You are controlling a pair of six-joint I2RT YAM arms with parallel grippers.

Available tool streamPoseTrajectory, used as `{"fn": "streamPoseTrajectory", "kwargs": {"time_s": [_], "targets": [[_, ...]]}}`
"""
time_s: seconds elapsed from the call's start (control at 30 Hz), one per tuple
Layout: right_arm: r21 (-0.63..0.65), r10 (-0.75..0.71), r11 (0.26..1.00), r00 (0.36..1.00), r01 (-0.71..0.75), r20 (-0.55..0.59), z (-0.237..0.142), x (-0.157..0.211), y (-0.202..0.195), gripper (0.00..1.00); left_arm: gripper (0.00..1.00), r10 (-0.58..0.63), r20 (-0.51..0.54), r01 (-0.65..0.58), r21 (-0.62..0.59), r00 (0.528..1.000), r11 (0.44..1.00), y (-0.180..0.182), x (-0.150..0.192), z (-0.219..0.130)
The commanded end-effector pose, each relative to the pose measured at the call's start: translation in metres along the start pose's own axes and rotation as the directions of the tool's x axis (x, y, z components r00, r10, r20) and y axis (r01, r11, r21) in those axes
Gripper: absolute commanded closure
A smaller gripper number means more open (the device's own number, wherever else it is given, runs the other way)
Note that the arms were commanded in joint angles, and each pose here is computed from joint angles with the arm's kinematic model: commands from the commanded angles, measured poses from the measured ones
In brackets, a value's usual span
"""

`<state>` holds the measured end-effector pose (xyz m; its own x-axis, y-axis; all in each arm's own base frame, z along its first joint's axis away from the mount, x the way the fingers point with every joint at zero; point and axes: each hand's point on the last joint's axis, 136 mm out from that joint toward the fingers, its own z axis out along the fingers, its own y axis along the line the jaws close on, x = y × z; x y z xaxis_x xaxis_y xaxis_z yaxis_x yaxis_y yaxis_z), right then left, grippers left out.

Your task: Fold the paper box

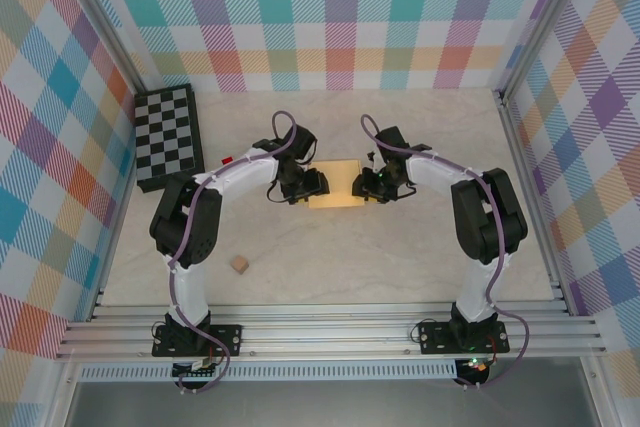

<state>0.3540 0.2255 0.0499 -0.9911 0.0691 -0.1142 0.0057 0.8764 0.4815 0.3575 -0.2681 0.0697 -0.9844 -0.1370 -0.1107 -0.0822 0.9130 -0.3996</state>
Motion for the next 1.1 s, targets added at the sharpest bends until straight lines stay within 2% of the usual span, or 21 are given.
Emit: {"fn": "streamPoseTrajectory", "kwargs": {"time_s": [0.0,0.23,0.43,0.6,0.83,0.97,1.07], "targets": [[0.017,-0.043,0.999,0.999,0.043,-0.015,-0.010,0.003,0.006,0.60,0.42,0.012,0.003,-0.012,-0.015,1.000,1.000,-0.003,0.002,-0.010],[0.048,-0.094,0.994,0.996,0.094,-0.008,-0.024,0.002,0.007,0.58,0.40,0.049,0.016,-0.048,-0.060,0.999,0.997,0.009,0.002,-0.017],[-0.011,-0.109,0.994,0.994,0.108,-0.023,-0.016,-0.001,0.016,0.58,0.37,0.095,0.014,-0.094,-0.082,0.995,0.992,0.015,0.001,-0.013],[-0.049,-0.078,0.996,0.996,0.075,-0.053,-0.005,0.002,0.018,0.58,0.37,0.029,-0.014,-0.029,0.029,0.999,0.999,-0.003,0.007,-0.003],[-0.109,-0.052,0.993,0.996,0.044,-0.070,0.000,0.005,0.026,0.58,0.38,-0.018,-0.023,0.020,0.125,1.000,0.992,-0.030,0.011,-0.010],[-0.151,-0.038,0.988,0.997,0.027,-0.071,-0.001,0.005,0.034,0.58,0.38,-0.024,-0.028,0.028,0.155,0.999,0.988,-0.041,0.014,-0.012],[-0.135,-0.043,0.990,0.997,0.034,-0.068,-0.003,0.005,0.032,0.58,0.38,-0.006,-0.030,0.010,0.145,1.000,0.989,-0.040,0.014,-0.016]]}}
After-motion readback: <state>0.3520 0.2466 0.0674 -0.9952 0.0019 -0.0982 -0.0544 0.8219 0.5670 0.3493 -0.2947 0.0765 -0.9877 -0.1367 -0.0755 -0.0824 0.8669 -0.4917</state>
